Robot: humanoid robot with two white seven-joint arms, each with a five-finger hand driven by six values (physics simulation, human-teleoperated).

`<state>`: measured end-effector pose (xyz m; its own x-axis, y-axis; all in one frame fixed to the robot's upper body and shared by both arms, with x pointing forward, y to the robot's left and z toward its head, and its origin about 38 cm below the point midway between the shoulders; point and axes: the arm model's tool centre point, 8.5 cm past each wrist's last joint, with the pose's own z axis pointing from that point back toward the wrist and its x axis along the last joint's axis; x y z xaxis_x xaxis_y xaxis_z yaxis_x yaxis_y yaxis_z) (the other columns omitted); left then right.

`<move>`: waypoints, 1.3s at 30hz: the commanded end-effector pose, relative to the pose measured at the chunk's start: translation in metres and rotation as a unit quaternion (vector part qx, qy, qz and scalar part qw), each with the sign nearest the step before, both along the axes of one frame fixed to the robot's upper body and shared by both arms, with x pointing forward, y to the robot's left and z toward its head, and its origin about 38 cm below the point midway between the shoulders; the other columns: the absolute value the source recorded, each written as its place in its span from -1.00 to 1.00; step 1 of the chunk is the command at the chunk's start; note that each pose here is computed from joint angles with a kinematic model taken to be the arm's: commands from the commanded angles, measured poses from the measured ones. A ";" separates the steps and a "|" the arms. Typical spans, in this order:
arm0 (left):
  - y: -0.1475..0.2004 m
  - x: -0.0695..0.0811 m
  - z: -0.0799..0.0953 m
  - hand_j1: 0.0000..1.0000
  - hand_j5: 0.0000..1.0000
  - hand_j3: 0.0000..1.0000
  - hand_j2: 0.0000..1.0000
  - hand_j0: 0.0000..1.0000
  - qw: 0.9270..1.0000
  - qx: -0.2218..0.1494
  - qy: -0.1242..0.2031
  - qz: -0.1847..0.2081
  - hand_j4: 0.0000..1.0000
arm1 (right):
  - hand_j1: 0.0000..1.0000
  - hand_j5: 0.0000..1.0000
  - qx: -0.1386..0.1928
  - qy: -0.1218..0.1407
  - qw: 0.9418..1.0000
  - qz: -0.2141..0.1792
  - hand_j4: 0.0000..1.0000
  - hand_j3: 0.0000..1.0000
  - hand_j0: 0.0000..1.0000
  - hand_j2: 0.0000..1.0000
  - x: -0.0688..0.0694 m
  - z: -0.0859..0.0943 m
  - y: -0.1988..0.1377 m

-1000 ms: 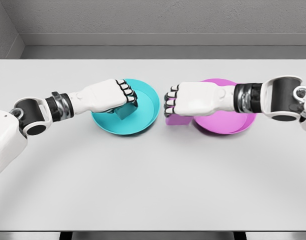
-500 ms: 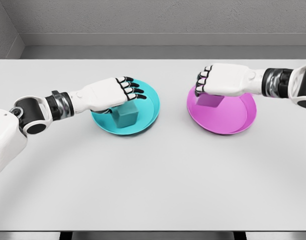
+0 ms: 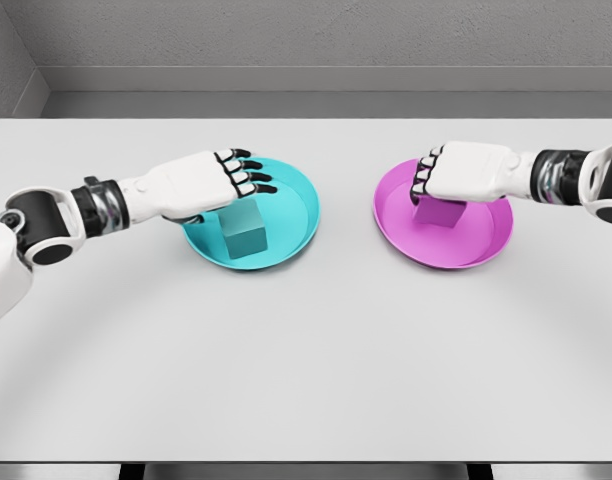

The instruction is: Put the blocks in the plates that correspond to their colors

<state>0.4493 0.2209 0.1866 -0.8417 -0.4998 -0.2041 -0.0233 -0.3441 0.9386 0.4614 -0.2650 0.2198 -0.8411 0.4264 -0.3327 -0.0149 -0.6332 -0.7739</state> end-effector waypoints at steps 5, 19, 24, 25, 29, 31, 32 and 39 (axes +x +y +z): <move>0.027 -0.008 0.018 1.00 1.00 1.00 1.00 1.00 1.000 -0.001 -0.005 0.007 1.00 | 1.00 1.00 0.010 0.000 1.000 -0.015 1.00 1.00 1.00 1.00 0.001 -0.002 -0.001; 0.098 -0.037 0.067 1.00 1.00 1.00 1.00 1.00 0.999 -0.031 0.016 0.037 1.00 | 1.00 1.00 0.070 -0.055 0.993 -0.078 1.00 1.00 1.00 1.00 0.002 0.061 -0.058; 0.113 -0.049 0.064 1.00 1.00 1.00 1.00 1.00 0.998 -0.029 0.020 0.052 1.00 | 1.00 1.00 0.088 -0.069 0.990 -0.092 1.00 1.00 1.00 1.00 -0.030 0.068 -0.085; 0.114 -0.050 0.062 1.00 1.00 1.00 1.00 1.00 0.998 -0.031 0.023 0.052 1.00 | 1.00 1.00 0.088 -0.067 0.989 -0.095 1.00 1.00 1.00 1.00 -0.035 0.065 -0.089; 0.118 -0.050 0.064 1.00 1.00 1.00 1.00 1.00 0.998 -0.029 0.022 0.057 1.00 | 1.00 1.00 0.085 -0.054 0.992 -0.077 1.00 1.00 1.00 1.00 -0.052 0.059 -0.099; 0.118 -0.051 0.064 1.00 1.00 1.00 1.00 1.00 0.998 -0.030 0.022 0.057 1.00 | 1.00 1.00 0.081 -0.038 0.994 -0.066 1.00 1.00 1.00 1.00 -0.061 0.050 -0.102; 0.119 -0.050 0.065 1.00 1.00 1.00 1.00 1.00 0.998 -0.031 0.021 0.058 1.00 | 1.00 1.00 0.080 -0.029 0.995 -0.059 1.00 1.00 1.00 1.00 -0.065 0.044 -0.099; 0.123 -0.053 0.063 1.00 1.00 1.00 1.00 1.00 0.997 -0.025 0.025 0.062 1.00 | 1.00 1.00 0.081 -0.016 0.996 -0.040 1.00 1.00 1.00 1.00 -0.075 0.034 -0.086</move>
<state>0.3966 0.3429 0.2475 -0.7834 -0.6063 -0.1366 0.0648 -0.2983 0.9523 0.3874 -0.3525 0.2516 -0.7903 0.5456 -0.2788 -0.0399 -0.4999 -0.8652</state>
